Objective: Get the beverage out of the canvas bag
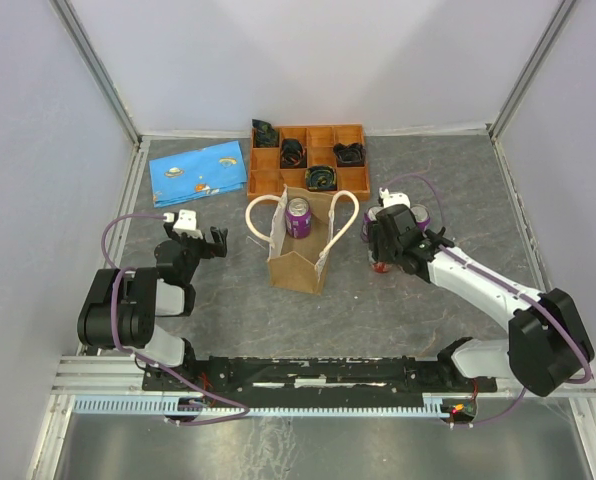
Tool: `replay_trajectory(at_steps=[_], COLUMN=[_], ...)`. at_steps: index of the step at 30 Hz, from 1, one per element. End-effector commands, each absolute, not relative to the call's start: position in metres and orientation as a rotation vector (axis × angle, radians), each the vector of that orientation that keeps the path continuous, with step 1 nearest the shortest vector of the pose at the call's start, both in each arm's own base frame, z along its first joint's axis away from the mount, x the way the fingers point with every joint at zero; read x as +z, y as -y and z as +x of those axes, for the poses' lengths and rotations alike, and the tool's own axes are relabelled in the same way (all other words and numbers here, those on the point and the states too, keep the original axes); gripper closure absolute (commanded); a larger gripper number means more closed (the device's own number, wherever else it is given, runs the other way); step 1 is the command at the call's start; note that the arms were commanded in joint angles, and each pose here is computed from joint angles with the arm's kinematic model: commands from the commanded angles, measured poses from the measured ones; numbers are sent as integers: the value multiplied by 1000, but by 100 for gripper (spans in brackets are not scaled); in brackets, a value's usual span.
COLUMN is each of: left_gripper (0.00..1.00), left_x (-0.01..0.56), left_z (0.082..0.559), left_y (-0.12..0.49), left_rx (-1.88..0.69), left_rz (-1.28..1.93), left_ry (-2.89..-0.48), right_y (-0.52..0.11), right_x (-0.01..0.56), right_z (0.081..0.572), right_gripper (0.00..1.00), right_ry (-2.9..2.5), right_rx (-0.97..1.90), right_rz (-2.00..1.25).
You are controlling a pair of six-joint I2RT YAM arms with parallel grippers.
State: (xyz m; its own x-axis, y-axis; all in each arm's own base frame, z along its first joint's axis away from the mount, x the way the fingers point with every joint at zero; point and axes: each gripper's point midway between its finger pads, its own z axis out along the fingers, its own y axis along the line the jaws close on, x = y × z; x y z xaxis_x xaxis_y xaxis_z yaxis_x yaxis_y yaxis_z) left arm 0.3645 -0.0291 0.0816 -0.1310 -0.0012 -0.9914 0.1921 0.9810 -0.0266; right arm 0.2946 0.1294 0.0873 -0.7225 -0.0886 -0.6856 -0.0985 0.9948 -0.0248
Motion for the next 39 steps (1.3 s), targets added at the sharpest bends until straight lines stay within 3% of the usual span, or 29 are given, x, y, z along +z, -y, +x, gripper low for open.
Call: replay_trajectory(at_steps=[1,4,6,8,11,18,25,33,39], left_gripper=[1,1,1,1,1,1,1,1,1], left_x=[95,95,95,95,95,95,96,95,95], left_z=[368,368,368,368,368,368,368,367,368], left_y=[28,28,28,28,28,28,28,28,28], left_rx=[-132,-131,-131,-131,-130,-130,-131,-131,-131], left_rz=[196,195,195,195,194,195,195,195,195], left_ry=[-1634,-1633,-1634,-1633,-1635,-1633,-1633,-1635,-1634], right_y=[-126,-128,-130,-131,-133,-136,-140,-139,-172], right_x=[106,106,105,104,104,111,154,251,320], right_z=[317,317,315,313,309,302,304,310,316], right_gripper=[100,100,91,74,40,10,5,5,8], right_ry=[-2283,-2291,-2301,-2321,-2347,-2365,-2279,-2052,-1892], right_rx=[12,32,42,49,58,84,91,106,191], right_rz=[-55,-52,-55,-62,-75,-119,-150,-120,-191])
